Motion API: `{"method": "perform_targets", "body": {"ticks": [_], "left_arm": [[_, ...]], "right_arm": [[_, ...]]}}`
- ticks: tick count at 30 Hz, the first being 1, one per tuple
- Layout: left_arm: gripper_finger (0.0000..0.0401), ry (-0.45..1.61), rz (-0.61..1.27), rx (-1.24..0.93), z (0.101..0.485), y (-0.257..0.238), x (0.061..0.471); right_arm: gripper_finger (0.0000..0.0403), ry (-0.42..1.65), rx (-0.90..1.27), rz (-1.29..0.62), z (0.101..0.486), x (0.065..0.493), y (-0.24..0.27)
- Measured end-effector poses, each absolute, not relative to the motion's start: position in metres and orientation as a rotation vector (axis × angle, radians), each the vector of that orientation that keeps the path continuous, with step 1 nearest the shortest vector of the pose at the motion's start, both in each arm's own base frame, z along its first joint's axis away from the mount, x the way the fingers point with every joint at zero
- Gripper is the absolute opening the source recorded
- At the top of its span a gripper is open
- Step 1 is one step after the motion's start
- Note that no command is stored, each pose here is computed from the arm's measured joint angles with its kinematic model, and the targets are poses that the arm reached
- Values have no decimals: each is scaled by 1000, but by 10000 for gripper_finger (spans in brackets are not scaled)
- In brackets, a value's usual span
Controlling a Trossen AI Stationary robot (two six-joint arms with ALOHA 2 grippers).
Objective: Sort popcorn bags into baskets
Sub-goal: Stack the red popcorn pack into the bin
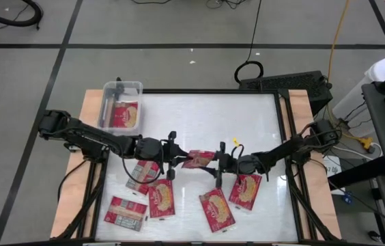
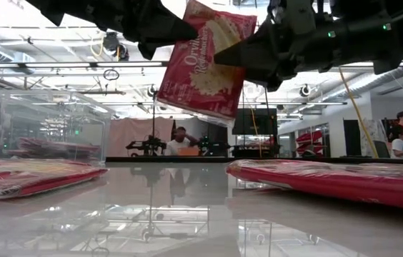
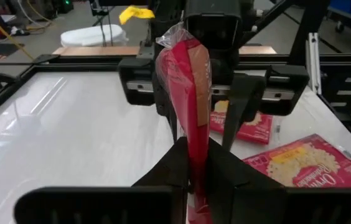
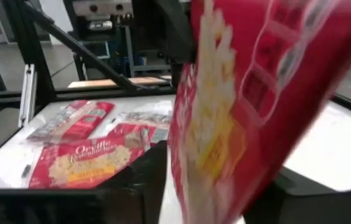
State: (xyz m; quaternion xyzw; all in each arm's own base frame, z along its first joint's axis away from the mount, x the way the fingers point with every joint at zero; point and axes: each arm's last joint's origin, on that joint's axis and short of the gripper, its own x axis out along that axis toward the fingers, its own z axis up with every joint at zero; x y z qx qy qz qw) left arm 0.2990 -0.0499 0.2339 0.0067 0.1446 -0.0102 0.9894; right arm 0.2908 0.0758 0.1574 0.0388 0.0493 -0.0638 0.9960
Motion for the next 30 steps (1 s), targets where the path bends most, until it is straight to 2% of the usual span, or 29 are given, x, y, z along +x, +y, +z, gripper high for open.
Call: {"method": "perform_targets", "body": {"ticks": [6,8,15,19,24,30], "left_arm": [[29,281,-23,0,235,-51,299],[34,281,-33,-8,235,-52,299],[109,405,-6,-65,229,-51,289],[146,404,-18,-74,234,-51,286],[178,301,-79,-114,241,-54,292],[200,241,-132,-123,228,-56,309]], "right_arm": [[42,96,78,-128,157,291,75],[18,90,72,-125,158,291,76],[33,78,91,-123,161,290,76],[16,79,95,-115,163,288,76],[8,71,100,-96,165,289,77],[19,65,116,-94,165,289,76]]}}
